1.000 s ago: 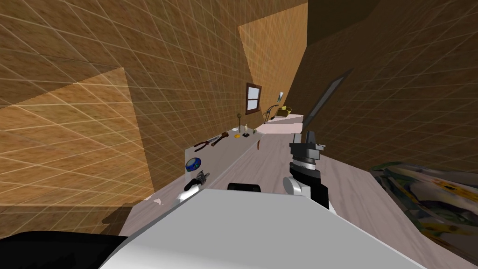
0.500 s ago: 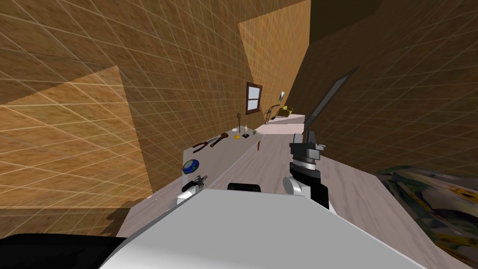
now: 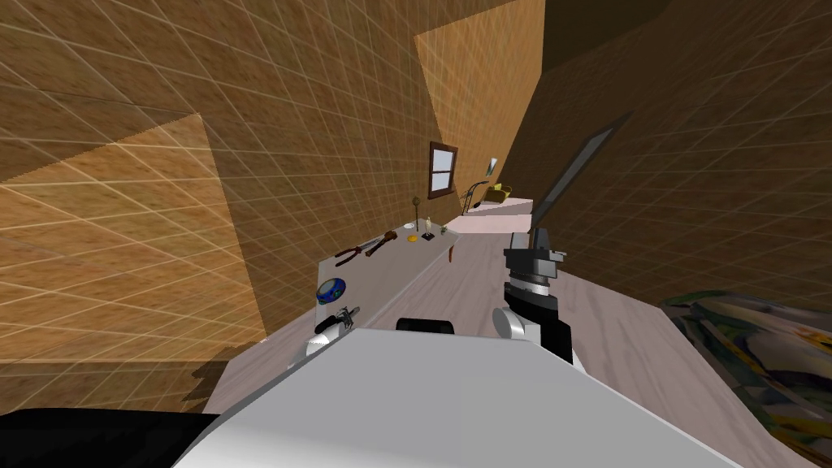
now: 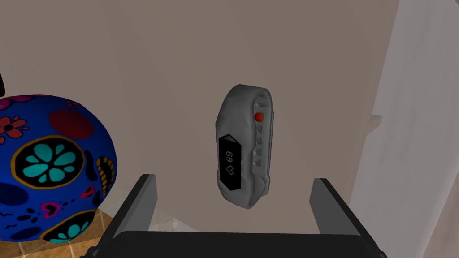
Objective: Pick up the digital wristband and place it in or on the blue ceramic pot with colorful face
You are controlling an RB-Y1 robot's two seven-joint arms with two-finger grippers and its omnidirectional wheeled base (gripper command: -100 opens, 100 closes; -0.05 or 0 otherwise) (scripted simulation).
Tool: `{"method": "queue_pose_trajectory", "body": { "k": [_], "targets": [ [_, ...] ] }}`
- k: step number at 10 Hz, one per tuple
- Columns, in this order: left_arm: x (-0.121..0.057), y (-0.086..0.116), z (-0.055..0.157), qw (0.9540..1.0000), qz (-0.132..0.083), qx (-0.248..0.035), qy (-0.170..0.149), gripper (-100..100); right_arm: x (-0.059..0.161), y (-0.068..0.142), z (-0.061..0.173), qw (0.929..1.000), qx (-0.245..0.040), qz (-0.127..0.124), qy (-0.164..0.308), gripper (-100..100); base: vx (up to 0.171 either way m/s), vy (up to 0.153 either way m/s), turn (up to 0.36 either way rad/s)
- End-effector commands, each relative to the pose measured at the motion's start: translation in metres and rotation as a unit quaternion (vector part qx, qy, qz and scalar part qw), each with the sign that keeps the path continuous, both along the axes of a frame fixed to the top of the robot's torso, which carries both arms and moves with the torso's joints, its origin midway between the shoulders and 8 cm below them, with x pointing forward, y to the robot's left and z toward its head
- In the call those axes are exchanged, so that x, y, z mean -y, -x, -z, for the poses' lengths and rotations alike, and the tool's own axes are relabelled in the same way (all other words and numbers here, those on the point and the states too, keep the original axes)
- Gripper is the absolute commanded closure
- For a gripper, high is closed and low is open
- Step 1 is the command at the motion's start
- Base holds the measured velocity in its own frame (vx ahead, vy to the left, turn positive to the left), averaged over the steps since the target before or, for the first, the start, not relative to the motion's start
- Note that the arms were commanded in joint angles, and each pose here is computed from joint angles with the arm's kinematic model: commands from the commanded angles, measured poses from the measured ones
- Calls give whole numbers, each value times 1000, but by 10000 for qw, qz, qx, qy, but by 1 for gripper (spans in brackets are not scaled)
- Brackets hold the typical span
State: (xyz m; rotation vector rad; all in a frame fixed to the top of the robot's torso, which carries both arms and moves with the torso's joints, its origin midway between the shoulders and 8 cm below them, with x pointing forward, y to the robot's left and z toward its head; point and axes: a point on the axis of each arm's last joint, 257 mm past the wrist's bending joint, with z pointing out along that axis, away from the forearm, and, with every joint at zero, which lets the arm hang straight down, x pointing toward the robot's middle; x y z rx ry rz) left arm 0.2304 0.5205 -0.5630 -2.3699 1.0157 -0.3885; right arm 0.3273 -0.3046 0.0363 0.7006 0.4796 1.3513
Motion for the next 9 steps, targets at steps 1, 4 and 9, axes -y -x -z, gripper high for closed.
{"method": "queue_pose_trajectory", "body": {
  "k": [1,4,9],
  "targets": [
    [3,-3,4,10000,11,5,-6,-100,0,0,0,10000,0,0,0,0,11,28,18],
    [10,-9,12,10000,40,7,-6,-100,0,0,0,10000,0,0,0,0,5,31,19],
    [13,-12,14,10000,53,8,-6,100,0,0,0,10000,0,0,0,0,4,16,6]
  ]
}}
